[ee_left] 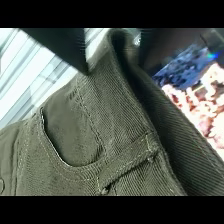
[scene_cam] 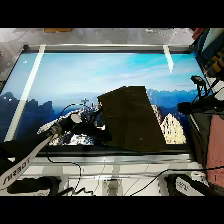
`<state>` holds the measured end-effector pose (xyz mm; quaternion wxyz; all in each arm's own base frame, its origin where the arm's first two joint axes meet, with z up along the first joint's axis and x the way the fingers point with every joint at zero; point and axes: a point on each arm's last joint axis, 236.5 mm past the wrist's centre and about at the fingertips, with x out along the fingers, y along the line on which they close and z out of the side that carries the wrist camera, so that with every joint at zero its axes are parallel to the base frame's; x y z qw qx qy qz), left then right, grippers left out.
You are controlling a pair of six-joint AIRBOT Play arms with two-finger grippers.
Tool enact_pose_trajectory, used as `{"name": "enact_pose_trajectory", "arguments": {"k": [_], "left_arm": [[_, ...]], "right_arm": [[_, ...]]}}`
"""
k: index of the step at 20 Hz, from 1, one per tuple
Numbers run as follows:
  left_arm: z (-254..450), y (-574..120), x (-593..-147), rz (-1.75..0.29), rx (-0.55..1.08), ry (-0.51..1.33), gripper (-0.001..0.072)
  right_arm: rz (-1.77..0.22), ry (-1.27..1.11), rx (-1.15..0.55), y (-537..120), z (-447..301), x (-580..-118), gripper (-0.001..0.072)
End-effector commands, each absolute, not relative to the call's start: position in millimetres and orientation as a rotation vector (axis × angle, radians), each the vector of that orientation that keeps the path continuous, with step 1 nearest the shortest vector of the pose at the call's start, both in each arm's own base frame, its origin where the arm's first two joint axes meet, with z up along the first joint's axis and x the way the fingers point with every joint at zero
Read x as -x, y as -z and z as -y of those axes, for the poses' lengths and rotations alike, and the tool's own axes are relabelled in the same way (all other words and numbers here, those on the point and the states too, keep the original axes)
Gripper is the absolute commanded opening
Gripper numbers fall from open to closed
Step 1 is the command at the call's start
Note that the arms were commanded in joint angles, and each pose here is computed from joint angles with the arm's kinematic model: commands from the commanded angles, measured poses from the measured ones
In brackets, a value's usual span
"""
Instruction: Fold the clothes and pants, and hang the long-sleeved shirts on hangers.
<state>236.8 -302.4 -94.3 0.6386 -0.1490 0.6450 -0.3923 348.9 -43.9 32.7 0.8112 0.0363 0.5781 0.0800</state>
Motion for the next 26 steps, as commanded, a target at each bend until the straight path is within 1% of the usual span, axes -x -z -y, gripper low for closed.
{"name": "enact_pose_trajectory", "arguments": {"k": [1,4,6,7,8,10,12,13,14,15,16,17,19,21,26], "left_arm": [[304,93,-236,-1.473,0.340,0.902,0.0031],[306,86,-246,-1.443,0.340,0.908,0.0030],[305,73,-263,-1.393,0.350,0.905,0.0027],[301,64,-273,-1.360,0.359,0.897,0.0027],[294,56,-282,-1.325,0.364,0.881,0.0026],[272,48,-296,-1.283,0.323,0.843,0.0027],[251,52,-302,-1.292,0.293,0.779,0.0026],[246,54,-303,-1.299,0.289,0.762,0.0026],[243,56,-303,-1.304,0.293,0.754,0.0027],[242,58,-302,-1.307,0.292,0.750,0.0027],[241,59,-303,-1.304,0.290,0.743,0.0027],[240,59,-306,-1.297,0.291,0.737,0.0027],[240,60,-307,-1.300,0.306,0.722,0.0027],[240,60,-306,-1.301,0.306,0.723,0.0027],[240,60,-306,-1.301,0.306,0.723,0.0028]], "right_arm": [[-1.280,-0.143,-0.030,-28,56,-340,0.0020],[-1.351,-0.124,0.013,-22,66,-324,0.0019],[-1.430,-0.178,0.056,-8,65,-303,0.0018],[-1.447,-0.215,0.004,1,55,-295,0.0018],[-1.469,-0.274,-0.086,12,38,-284,0.0018],[-1.519,-0.481,-0.210,30,-6,-252,0.0018],[-1.500,-0.648,-0.350,37,-49,-234,0.0019],[-1.491,-0.658,-0.410,41,-59,-231,0.0020],[-1.492,-0.644,-0.442,49,-63,-228,0.0067],[-1.517,-0.594,-0.478,58,-63,-224,0.0271],[-1.545,-0.534,-0.518,65,-61,-221,0.0438],[-1.562,-0.492,-0.549,72,-61,-217,0.0456],[-1.588,-0.438,-0.598,82,-63,-210,0.0456],[-1.612,-0.397,-0.611,94,-62,-201,0.0455],[-1.667,-0.396,-0.666,106,-73,-177,0.0451]]}}
